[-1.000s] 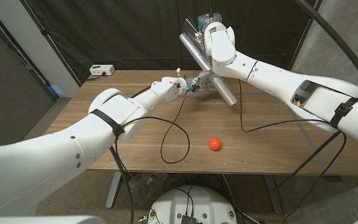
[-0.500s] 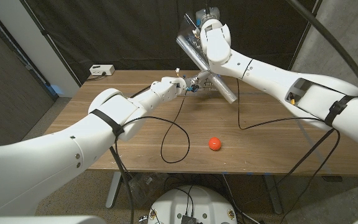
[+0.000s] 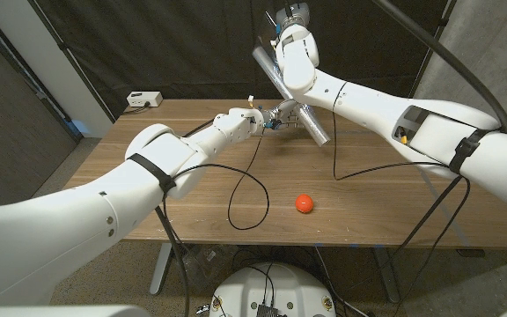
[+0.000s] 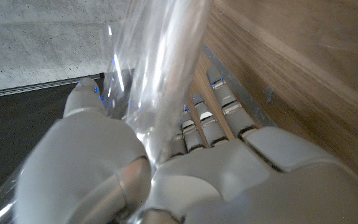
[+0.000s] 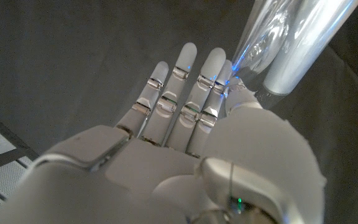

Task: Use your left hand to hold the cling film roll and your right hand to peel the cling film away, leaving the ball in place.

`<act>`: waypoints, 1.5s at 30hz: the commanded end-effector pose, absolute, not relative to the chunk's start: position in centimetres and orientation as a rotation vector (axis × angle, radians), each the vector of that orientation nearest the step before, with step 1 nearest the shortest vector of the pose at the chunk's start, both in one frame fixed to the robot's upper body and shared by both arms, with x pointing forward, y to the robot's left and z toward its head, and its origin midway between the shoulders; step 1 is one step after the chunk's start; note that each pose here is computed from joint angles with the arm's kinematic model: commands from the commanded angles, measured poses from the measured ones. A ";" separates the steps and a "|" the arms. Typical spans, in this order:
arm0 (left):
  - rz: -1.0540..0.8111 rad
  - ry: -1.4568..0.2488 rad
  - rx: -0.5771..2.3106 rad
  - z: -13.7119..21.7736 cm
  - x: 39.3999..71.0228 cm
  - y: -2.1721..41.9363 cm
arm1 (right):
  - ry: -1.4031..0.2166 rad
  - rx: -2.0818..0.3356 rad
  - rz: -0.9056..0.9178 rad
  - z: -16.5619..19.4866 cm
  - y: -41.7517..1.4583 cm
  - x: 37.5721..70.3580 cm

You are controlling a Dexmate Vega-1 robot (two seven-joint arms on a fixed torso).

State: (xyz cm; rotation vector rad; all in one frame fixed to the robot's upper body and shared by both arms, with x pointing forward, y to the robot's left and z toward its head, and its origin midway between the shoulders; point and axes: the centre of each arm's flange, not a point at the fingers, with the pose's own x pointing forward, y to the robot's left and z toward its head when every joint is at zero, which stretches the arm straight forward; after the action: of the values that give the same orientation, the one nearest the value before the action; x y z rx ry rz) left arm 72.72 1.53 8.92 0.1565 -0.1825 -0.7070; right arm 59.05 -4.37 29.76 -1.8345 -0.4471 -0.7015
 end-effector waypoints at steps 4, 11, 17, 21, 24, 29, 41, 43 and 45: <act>-0.719 -0.186 0.179 9.2 72.6 1.7 | -0.374 -1.881 -0.874 31.3 -4.4 59.7; -0.731 -0.190 0.199 9.2 72.5 1.4 | -0.359 -1.892 -0.918 32.0 -4.3 59.9; -0.729 -0.185 0.166 8.9 72.5 1.2 | -0.346 -1.891 -0.953 32.4 -4.2 60.1; -0.745 -0.182 0.133 8.5 72.4 1.0 | -0.329 -1.903 -0.980 32.8 -4.3 60.2; -0.759 -0.180 0.101 8.3 72.4 1.0 | -0.322 -1.898 -0.995 33.1 -4.4 60.1; -0.805 -0.185 0.051 7.9 72.1 1.1 | -0.299 -1.896 -1.029 33.6 -4.5 60.0; -0.873 -0.197 0.047 7.6 71.7 1.4 | -0.274 -1.892 -1.068 34.1 -3.9 60.1; -0.887 -0.200 0.043 7.6 71.7 1.6 | -0.272 -1.889 -1.082 34.3 -3.9 60.0; -0.908 -0.206 0.055 7.7 71.5 1.7 | -0.268 -1.886 -1.100 34.8 -3.8 59.9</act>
State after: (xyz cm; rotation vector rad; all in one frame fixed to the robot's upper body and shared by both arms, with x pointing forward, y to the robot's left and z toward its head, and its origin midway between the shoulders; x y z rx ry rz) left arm 71.93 1.23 7.77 0.0542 -0.1904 -0.8398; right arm 60.19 -4.05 33.64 -1.8941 -0.2898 -1.0375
